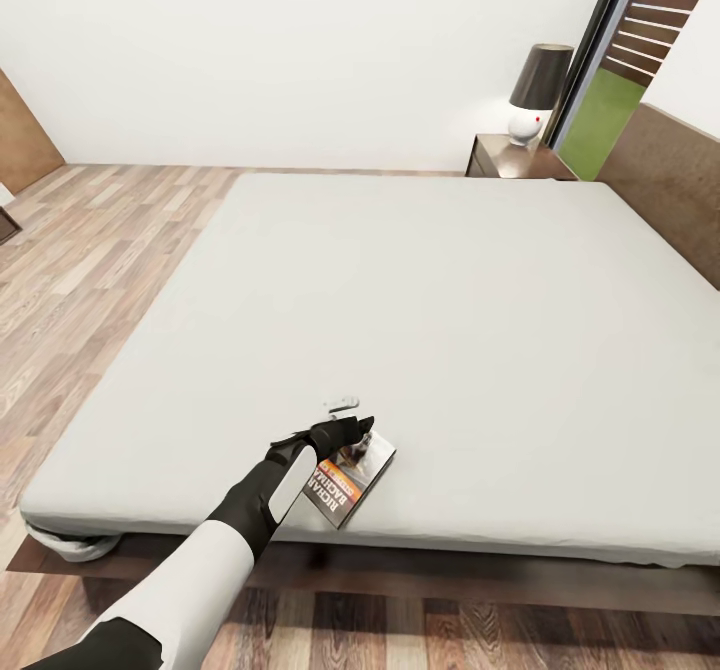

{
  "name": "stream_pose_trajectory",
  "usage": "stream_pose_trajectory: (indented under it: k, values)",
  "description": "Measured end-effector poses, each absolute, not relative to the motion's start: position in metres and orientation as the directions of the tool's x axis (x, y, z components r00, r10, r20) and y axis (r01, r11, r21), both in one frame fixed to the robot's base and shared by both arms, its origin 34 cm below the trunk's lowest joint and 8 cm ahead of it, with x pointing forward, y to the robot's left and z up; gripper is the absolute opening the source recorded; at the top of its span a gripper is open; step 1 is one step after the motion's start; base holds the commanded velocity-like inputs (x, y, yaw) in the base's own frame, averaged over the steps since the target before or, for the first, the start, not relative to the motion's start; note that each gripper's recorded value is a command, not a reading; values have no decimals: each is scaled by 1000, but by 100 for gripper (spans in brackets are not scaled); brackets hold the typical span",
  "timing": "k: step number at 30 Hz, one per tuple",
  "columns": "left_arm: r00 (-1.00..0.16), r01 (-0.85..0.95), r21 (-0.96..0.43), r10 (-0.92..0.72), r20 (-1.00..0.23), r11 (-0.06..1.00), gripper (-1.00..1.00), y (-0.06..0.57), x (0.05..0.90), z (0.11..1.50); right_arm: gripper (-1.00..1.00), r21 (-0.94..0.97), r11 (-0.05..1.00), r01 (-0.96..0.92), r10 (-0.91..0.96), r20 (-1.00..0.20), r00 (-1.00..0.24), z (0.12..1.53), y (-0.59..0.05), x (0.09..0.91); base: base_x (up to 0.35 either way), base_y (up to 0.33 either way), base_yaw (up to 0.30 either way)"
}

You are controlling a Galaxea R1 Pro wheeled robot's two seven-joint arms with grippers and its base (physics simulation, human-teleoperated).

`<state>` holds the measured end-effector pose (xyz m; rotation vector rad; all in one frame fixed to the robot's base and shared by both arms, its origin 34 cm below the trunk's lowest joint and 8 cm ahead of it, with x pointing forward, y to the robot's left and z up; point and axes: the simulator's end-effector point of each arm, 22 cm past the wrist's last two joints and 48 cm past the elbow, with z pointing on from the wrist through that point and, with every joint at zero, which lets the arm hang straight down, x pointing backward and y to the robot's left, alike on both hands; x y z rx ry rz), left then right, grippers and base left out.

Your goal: In the bedroom, move the book from the bed onto either nightstand, and place the two sandals side by side next to the bed.

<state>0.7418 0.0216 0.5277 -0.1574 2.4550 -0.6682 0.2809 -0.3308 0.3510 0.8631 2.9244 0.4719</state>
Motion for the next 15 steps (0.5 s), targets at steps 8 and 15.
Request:
stream_pose_trajectory:
  k: [8,15]
  values:
    - [-823,37,-496,-255,-508,867,100,22,742,528,100,305,797,521,538,32,-842,351,-331,281,-1,0,0]
    - [-823,39,-497,-255,-508,867,100,21,742,528,100,305,797,521,538,32,-842,351,-331,281,0,0,0]
